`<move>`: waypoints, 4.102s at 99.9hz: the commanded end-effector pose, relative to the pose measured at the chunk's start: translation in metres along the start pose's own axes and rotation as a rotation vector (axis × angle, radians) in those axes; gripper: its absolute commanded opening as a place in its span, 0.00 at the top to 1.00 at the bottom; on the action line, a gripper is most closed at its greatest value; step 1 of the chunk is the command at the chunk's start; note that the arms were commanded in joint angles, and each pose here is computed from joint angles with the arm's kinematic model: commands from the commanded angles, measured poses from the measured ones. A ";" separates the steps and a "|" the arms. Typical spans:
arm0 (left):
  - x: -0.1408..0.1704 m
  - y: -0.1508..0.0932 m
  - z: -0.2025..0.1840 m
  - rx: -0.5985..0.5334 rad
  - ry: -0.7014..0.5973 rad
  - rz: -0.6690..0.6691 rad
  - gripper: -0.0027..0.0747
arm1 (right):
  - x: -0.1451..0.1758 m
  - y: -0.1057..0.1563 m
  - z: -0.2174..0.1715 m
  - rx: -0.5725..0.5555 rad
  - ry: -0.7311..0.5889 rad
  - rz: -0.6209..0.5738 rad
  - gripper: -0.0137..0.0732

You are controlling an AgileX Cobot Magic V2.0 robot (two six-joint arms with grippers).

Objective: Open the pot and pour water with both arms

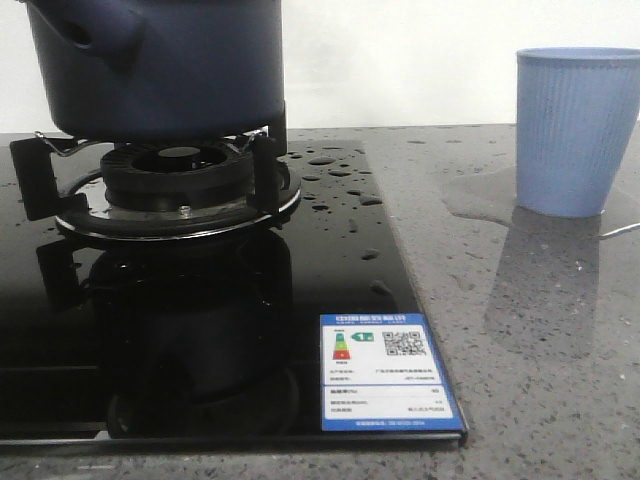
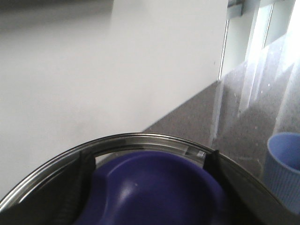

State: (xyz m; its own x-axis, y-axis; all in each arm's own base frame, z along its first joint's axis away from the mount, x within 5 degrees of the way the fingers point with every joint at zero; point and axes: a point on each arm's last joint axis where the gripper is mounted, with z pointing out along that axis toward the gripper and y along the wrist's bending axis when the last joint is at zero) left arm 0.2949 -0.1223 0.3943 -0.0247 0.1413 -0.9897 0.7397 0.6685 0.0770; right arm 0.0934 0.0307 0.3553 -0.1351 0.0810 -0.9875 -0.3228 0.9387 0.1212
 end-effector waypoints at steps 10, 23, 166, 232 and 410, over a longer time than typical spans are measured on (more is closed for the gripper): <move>-0.058 -0.021 -0.042 -0.015 -0.206 0.022 0.72 | 0.005 -0.018 0.026 0.094 0.029 -0.005 0.10; -0.072 -0.031 -0.060 -0.019 -0.252 0.051 0.72 | 0.014 -0.024 0.043 0.104 0.102 -0.008 0.10; -0.080 -0.039 -0.070 0.015 -0.292 0.053 0.72 | 0.087 -0.023 0.160 0.242 0.036 -0.039 0.10; -0.092 -0.048 -0.101 -0.089 -0.349 0.041 0.72 | 0.035 0.002 0.165 0.113 -0.125 -0.123 0.56; -0.105 -0.063 -0.129 -0.108 -0.408 0.065 0.72 | -0.071 0.121 0.281 -0.203 -0.289 -1.678 0.56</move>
State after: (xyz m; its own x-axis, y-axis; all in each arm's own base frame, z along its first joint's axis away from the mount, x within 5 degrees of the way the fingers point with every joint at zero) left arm 0.1750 -0.0872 0.4944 0.2799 -0.0322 -0.9595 0.6478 0.7439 0.1640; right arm 0.3399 0.2370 0.3756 0.5623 -0.8236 -0.0745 -0.1502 -0.0131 -0.9886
